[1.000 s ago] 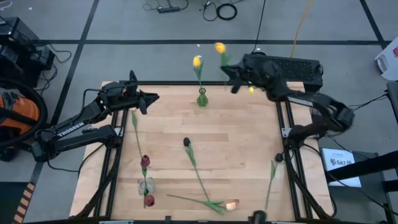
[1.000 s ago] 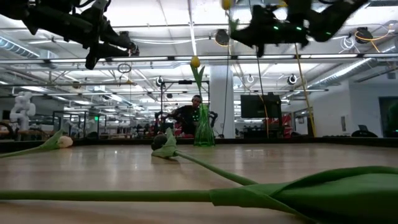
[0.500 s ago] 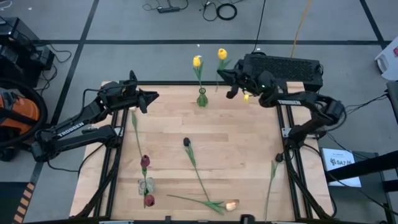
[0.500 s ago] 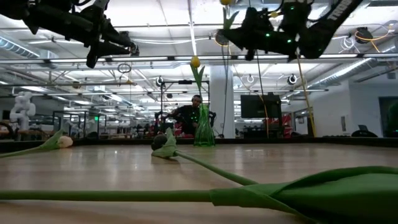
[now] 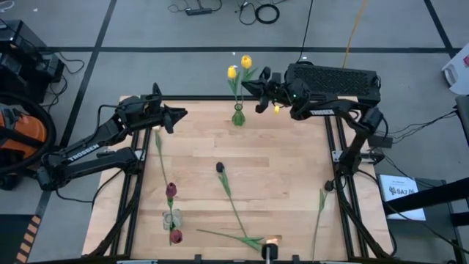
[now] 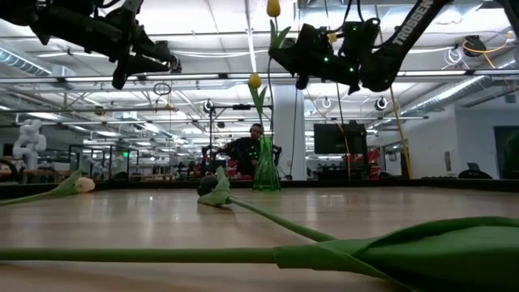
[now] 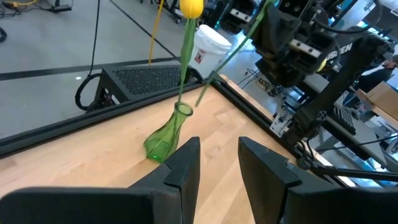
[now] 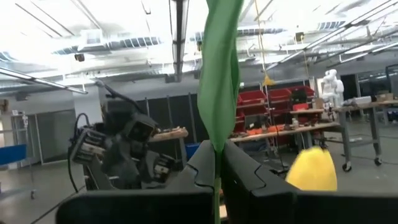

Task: Sort flowers into vase by color
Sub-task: Put the yellow flower into the green vase

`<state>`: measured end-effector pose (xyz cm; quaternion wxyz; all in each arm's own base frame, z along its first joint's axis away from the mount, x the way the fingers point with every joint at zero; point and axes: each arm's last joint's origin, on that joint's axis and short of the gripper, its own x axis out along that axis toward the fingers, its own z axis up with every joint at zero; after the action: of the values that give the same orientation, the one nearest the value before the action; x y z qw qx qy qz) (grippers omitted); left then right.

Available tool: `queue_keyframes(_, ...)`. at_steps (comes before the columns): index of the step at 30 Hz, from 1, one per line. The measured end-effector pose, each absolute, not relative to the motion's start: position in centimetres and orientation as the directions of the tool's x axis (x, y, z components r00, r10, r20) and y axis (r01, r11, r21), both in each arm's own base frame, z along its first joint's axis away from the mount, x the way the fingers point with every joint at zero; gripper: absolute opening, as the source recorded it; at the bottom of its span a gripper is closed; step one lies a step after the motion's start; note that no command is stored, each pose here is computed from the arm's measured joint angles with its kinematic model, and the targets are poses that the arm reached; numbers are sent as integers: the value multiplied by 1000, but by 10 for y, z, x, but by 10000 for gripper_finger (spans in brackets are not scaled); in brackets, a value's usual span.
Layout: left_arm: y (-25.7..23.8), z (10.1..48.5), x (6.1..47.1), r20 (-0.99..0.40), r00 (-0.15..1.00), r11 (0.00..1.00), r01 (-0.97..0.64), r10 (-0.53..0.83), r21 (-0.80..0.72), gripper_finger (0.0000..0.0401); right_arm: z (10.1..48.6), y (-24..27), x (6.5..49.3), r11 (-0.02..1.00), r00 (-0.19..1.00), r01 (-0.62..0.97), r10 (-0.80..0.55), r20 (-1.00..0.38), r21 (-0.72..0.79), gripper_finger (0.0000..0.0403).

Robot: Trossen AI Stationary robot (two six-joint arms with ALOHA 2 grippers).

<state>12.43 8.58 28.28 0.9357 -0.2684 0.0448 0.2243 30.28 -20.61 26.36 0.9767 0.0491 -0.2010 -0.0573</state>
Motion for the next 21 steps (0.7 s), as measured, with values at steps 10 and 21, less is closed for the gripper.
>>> queue_keyframes(10, 86, 283, 124, -207, 895, 754, -445, 395, -483, 116, 246, -211, 309, 987, 914, 102, -142, 381, 124, 0)
queue_keyframes(21, 86, 282, 124, -211, 894, 753, -446, 394, -483, 116, 216, -217, 317, 977, 945, 119, -165, 282, 174, 8)
